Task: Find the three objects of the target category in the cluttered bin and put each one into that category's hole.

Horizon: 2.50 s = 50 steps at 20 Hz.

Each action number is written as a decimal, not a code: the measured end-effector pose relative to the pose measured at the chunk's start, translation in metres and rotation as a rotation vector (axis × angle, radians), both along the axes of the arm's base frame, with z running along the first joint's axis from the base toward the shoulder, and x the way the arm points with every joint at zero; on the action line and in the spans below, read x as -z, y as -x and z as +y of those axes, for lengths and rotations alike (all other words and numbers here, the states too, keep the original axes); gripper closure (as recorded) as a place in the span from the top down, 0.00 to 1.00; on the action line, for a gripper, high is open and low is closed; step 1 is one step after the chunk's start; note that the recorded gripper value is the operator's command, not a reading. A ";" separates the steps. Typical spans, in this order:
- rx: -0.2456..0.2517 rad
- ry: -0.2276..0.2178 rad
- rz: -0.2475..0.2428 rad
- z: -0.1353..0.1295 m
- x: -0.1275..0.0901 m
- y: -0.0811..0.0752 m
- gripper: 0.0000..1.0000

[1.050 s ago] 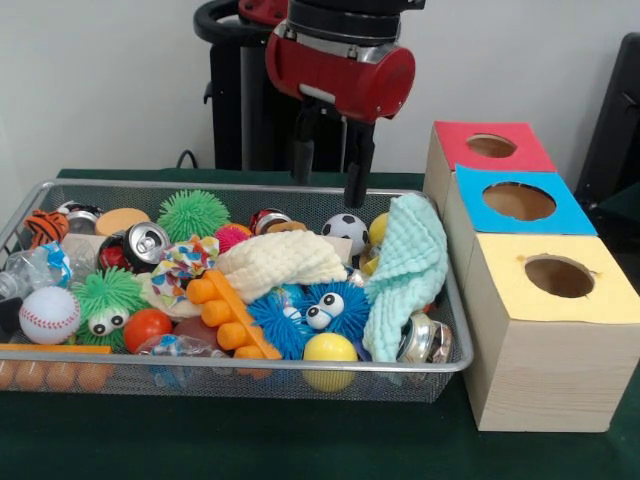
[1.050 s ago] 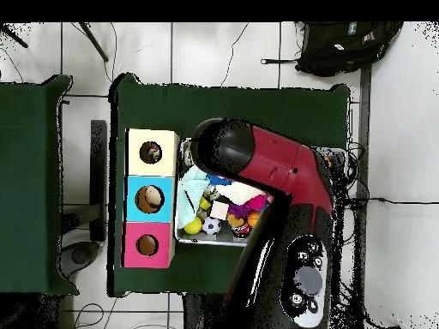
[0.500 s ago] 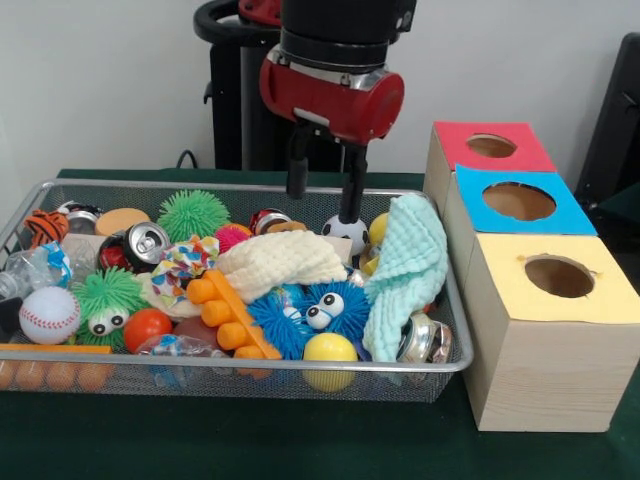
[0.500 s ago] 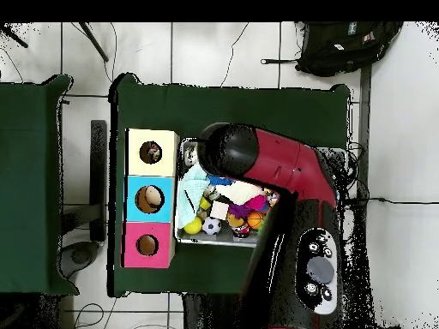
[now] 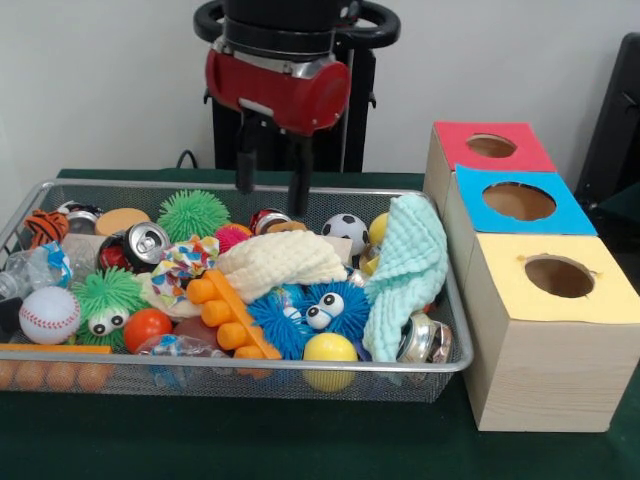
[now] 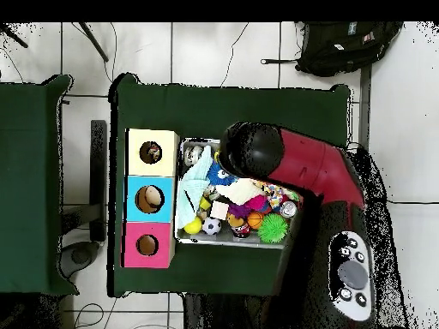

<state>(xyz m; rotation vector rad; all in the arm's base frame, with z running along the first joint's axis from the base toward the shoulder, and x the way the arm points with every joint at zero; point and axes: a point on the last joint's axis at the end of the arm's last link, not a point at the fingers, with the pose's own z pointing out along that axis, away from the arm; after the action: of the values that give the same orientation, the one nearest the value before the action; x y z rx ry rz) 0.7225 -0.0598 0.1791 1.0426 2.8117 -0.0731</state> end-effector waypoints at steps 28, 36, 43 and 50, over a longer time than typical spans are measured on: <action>-0.046 -0.102 0.051 -0.033 0.056 0.022 1.00; -0.091 -0.113 0.077 -0.025 0.068 0.036 1.00; -0.088 -0.122 0.087 -0.048 0.076 0.048 1.00; -0.075 -0.109 0.082 -0.085 0.080 0.056 1.00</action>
<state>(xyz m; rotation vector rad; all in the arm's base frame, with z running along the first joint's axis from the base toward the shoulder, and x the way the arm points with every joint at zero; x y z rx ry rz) 0.6664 -0.1447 0.0996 0.9760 2.9552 0.0466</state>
